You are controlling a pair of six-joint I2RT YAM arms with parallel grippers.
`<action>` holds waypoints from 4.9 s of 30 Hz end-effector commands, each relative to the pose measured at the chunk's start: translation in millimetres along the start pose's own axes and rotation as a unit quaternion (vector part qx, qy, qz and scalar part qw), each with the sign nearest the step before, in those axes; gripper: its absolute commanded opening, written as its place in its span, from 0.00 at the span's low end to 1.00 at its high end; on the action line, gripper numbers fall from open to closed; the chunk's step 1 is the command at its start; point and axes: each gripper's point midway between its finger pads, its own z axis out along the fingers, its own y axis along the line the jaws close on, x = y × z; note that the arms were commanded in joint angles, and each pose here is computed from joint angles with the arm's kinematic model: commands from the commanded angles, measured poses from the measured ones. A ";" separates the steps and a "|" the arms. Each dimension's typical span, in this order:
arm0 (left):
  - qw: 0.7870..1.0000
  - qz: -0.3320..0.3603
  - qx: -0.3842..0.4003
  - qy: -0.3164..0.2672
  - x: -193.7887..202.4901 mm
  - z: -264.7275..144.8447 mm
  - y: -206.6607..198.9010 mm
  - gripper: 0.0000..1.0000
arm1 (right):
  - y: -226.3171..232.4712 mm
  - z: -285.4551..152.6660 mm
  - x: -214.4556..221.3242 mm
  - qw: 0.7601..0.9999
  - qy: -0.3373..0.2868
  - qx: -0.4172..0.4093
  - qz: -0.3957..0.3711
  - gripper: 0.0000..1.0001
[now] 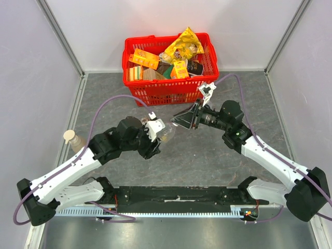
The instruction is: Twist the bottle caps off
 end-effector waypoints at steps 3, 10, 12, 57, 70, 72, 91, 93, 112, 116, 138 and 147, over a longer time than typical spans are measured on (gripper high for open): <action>0.995 0.015 0.074 -0.062 -36.1 -12.7 -26.1 0.41 | 73.8 -15.4 -26.9 0.985 -0.028 -0.145 -0.091 0.00; 0.975 0.041 0.196 -0.093 -49.5 -28.8 -67.9 0.41 | 108.1 -33.0 -30.8 0.963 -0.041 -0.221 -0.148 0.00; 0.963 0.047 0.241 -0.110 -57.2 -37.9 -83.0 0.41 | 118.8 -39.5 -30.6 0.955 -0.043 -0.246 -0.159 0.00; 0.914 0.056 0.383 -0.122 -69.8 -59.0 -123.7 0.41 | 156.2 -68.0 -39.7 0.927 -0.077 -0.283 -0.232 0.98; 0.982 0.030 0.155 -0.100 -41.9 -26.2 -55.9 0.40 | 105.4 -46.4 -71.2 0.970 -0.126 -0.112 -0.177 0.98; 0.989 0.017 0.118 -0.092 -36.5 -21.6 -44.1 0.40 | 87.3 -41.1 -72.6 0.977 -0.126 -0.068 -0.157 0.98; 0.996 -0.077 -0.050 0.015 4.6 12.6 12.9 0.40 | -22.0 -6.0 -34.1 0.990 -0.047 0.136 -0.003 0.93; 0.995 -0.079 -0.051 0.019 5.3 14.1 13.5 0.40 | -24.9 -4.1 -30.0 0.990 -0.041 0.136 0.003 0.88; 0.996 -0.071 -0.053 0.031 12.5 17.9 15.0 0.40 | -41.2 18.3 6.2 0.992 0.002 0.106 0.062 0.55; 0.995 -0.069 -0.058 0.033 13.9 18.1 16.7 0.40 | -37.6 21.2 5.2 0.994 0.003 0.092 0.066 0.35; 0.998 -0.052 0.016 -0.032 -23.3 1.4 -7.9 0.38 | 25.0 10.2 -19.4 0.997 -0.042 -0.054 -0.025 0.00; 0.987 -0.027 0.131 -0.088 -47.7 -19.6 -48.6 0.36 | 73.4 -10.2 -29.3 0.980 -0.068 -0.159 -0.095 0.00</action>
